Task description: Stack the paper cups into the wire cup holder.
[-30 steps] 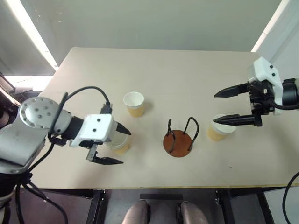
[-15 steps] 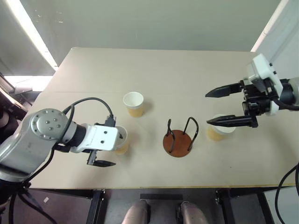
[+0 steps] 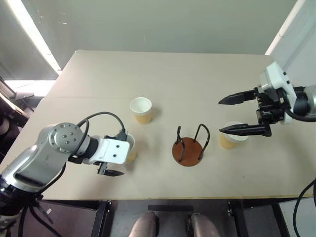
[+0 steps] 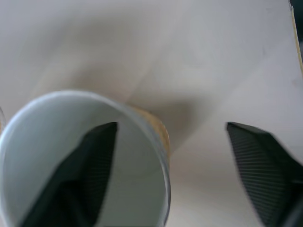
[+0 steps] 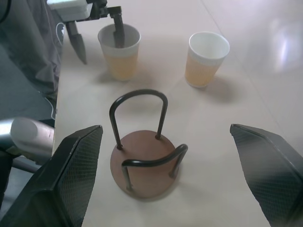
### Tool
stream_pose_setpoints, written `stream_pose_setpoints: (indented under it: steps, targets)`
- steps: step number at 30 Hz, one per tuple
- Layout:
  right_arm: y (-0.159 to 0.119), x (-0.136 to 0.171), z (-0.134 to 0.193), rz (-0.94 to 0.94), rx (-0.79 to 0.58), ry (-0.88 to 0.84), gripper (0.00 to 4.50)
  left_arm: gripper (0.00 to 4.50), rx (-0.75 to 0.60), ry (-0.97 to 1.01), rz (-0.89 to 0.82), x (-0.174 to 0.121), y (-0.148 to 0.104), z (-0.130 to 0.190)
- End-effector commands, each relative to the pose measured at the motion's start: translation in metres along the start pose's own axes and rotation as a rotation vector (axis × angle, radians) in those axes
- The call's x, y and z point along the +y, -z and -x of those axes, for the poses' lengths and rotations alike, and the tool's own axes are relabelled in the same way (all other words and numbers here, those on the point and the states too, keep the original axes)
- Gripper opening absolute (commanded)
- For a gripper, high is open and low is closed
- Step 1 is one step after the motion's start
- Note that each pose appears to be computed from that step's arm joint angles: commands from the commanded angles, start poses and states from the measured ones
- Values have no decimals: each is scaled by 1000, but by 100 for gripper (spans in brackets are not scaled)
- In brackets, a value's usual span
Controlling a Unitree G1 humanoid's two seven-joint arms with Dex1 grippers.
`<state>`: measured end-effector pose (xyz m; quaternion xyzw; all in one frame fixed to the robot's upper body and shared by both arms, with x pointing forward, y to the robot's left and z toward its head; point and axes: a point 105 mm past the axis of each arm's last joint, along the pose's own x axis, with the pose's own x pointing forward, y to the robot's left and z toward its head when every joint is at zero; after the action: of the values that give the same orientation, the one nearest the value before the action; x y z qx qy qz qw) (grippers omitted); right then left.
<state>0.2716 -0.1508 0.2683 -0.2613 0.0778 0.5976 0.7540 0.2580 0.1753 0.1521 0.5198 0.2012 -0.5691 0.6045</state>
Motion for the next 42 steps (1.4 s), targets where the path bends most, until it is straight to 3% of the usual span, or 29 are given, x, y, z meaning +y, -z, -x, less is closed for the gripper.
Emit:
stream_pose_setpoints:
  steps: [1,6,8,15,26,30,42]
  targets:
    - [-8,-1,4,81,-17,27,450,243,-55,0,-17,6,-11,4]
    - [-5,-4,5,123,-26,37,450,56,-138,-6,-14,17,-27,16]
    - [-3,-5,9,132,-32,44,450,8,-200,-20,-12,24,-40,22]
    - [11,-9,21,117,0,71,450,8,-326,-52,-25,49,-70,47]
    - [26,1,34,41,43,82,450,8,-526,-15,-191,86,-135,85]
    - [31,8,36,23,55,98,450,8,-569,42,-238,94,-150,79]
    - [32,23,36,3,55,157,450,8,-533,83,-354,114,-154,30]
